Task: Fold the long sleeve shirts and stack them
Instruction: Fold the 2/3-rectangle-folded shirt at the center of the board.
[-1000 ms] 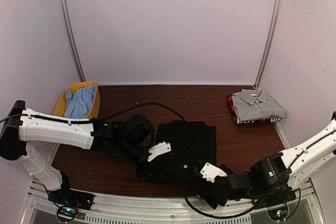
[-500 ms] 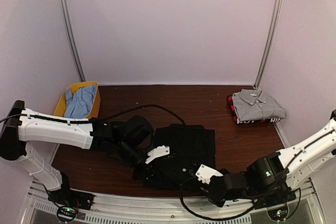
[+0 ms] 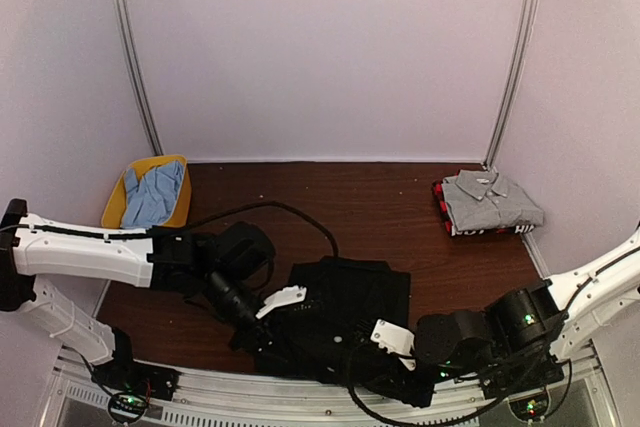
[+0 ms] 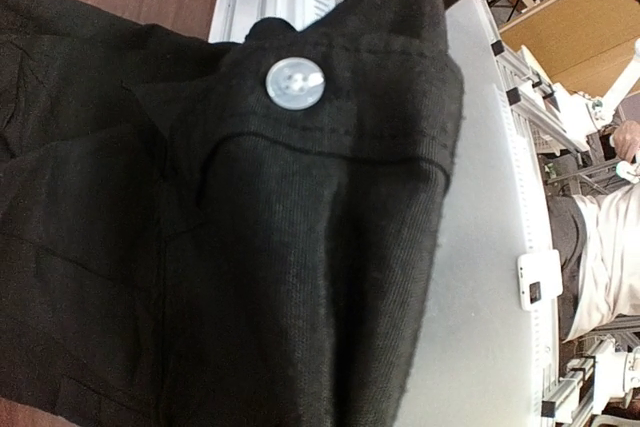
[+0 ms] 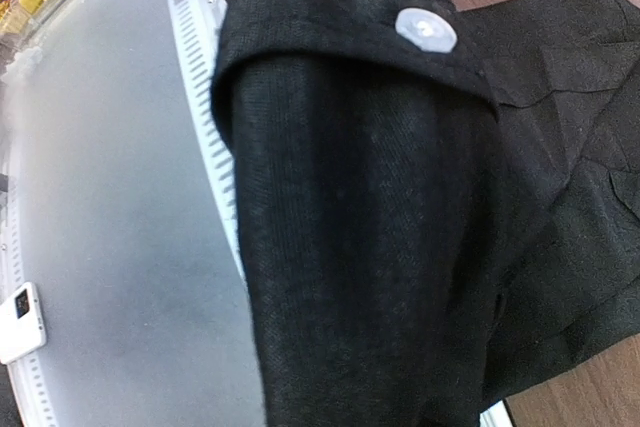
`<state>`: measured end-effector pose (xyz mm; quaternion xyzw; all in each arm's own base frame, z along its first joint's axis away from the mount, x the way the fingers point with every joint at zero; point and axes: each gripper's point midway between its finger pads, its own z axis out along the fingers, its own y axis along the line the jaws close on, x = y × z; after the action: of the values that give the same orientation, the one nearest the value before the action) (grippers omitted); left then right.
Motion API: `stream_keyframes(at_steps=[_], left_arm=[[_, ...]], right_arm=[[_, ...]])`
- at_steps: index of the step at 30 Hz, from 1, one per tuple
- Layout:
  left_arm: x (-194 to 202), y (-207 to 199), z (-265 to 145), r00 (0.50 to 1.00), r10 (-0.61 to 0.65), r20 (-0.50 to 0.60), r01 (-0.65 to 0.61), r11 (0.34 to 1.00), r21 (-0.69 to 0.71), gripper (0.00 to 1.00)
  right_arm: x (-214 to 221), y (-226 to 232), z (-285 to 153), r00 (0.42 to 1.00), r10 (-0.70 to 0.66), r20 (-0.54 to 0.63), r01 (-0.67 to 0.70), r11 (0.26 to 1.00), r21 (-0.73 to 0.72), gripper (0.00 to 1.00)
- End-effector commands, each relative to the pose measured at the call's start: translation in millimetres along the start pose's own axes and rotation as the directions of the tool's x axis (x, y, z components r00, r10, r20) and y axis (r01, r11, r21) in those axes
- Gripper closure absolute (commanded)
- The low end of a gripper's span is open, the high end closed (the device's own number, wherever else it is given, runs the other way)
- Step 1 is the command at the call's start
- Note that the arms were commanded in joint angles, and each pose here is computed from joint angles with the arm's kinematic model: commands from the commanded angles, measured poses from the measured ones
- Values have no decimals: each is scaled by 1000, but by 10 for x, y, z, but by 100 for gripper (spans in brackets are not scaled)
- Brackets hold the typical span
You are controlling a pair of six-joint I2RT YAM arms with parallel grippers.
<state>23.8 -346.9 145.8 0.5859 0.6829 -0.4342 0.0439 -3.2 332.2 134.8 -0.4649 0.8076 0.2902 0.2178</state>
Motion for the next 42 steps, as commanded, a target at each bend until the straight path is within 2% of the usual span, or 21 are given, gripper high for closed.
stream_keyframes(at_steps=[1,10,12,13,15,16,21,23,25,29,30,31,32,42], left_arm=[[-126,-23,-78,1000,6,25,-7,1000,23,100],[-528,468,-454,979,-38,202,36,999,16,100],[-597,526,-505,975,-18,220,22,1000,-15,92],[-637,553,-524,974,-5,227,13,999,-35,84],[-731,613,-562,969,22,247,-4,997,-75,63],[-783,660,-589,965,34,259,-9,995,-97,57],[-995,877,-753,944,51,325,-10,992,-126,47],[-1028,949,-786,936,52,349,-7,992,-130,35],[-1018,1013,-755,934,52,354,-5,991,-132,29],[-993,1121,-692,928,13,371,15,997,-72,26],[-1003,1118,-696,924,7,383,15,999,-52,18],[-1023,1108,-703,920,6,392,10,999,-38,5],[-1039,1105,-705,918,7,396,6,999,-33,3],[-1109,1137,-784,907,9,420,4,1000,-30,3]], right_arm=[[-49,56,-107,999,46,13,-44,992,-121,100],[-218,-502,-228,978,204,50,-192,965,-177,100],[-278,-574,-271,972,228,64,-211,957,-199,100],[-303,-606,-286,969,239,70,-219,952,-212,100],[-342,-657,-306,965,253,73,-229,944,-237,100],[-360,-690,-311,963,260,74,-235,940,-248,100],[-386,-850,-266,956,290,51,-267,926,-267,100],[-413,-882,-271,954,296,55,-270,921,-280,100],[-448,-896,-284,954,296,57,-267,917,-295,100],[-494,-986,-303,950,307,61,-277,916,-290,100],[-489,-1013,-302,948,312,58,-283,915,-287,100],[-491,-1047,-303,946,319,59,-290,914,-284,100],[-492,-1079,-302,944,325,59,-296,912,-282,100],[-618,-1192,-297,946,314,79,-278,912,-302,100]])
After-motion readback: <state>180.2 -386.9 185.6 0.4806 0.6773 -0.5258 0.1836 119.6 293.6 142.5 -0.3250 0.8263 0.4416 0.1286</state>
